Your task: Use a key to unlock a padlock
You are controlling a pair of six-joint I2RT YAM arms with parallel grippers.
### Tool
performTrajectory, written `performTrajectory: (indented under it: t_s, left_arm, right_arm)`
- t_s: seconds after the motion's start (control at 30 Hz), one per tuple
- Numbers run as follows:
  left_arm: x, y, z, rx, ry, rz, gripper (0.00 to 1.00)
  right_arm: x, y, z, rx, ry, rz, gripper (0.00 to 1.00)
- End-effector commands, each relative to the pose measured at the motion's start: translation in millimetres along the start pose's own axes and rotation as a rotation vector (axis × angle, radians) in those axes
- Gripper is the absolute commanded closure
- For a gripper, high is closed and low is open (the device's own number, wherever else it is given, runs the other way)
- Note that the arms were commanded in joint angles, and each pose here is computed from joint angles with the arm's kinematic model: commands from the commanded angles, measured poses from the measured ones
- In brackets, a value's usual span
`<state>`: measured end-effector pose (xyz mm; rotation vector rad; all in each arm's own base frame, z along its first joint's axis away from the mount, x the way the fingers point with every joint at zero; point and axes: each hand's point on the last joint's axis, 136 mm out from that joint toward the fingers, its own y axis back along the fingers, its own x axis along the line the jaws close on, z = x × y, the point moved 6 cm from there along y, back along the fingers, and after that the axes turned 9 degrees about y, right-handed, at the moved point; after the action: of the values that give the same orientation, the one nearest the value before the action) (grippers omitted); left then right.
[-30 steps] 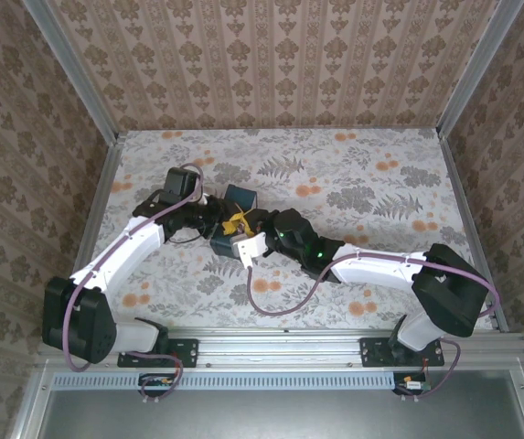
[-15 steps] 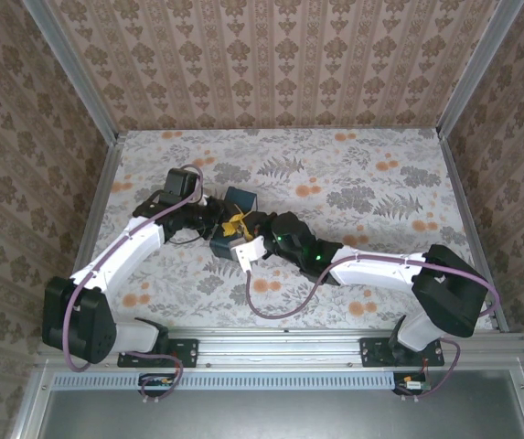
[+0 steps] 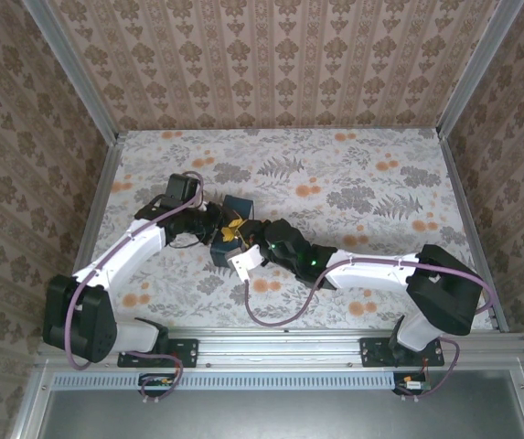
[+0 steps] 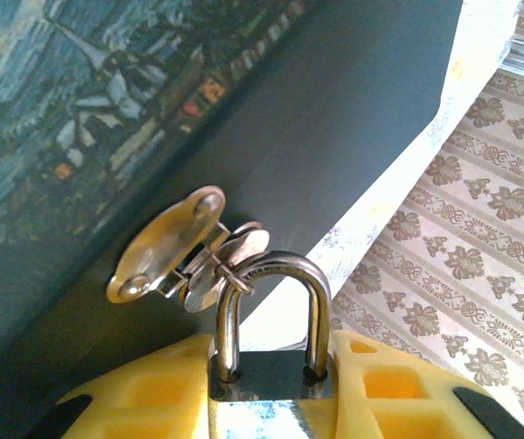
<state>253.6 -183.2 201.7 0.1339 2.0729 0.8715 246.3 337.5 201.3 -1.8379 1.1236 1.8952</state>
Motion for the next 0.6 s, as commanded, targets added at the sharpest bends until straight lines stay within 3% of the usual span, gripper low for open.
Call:
performTrajectory:
  t_s: [0.0,0.33,0.57]
  left_arm:
    - [-30.3,7.7,-11.4,0.048,-0.080,-0.121,1.00]
    - [-33.2,10.8,-13.5,0.043,-0.080,-0.142,1.00]
    - [-40.9,11.5,-10.2,0.018,-0.059,-0.212,1.00]
  right_arm:
    - [-5.7,-0.9,27.3,-0.121,0.019,-0.028,0.80]
    - [-11.6,-3.3,28.3,-0.119,-0.005,-0.034,0.92]
    - [-17.8,-4.5,21.0,-0.053,-0.282,-0.095,1.00]
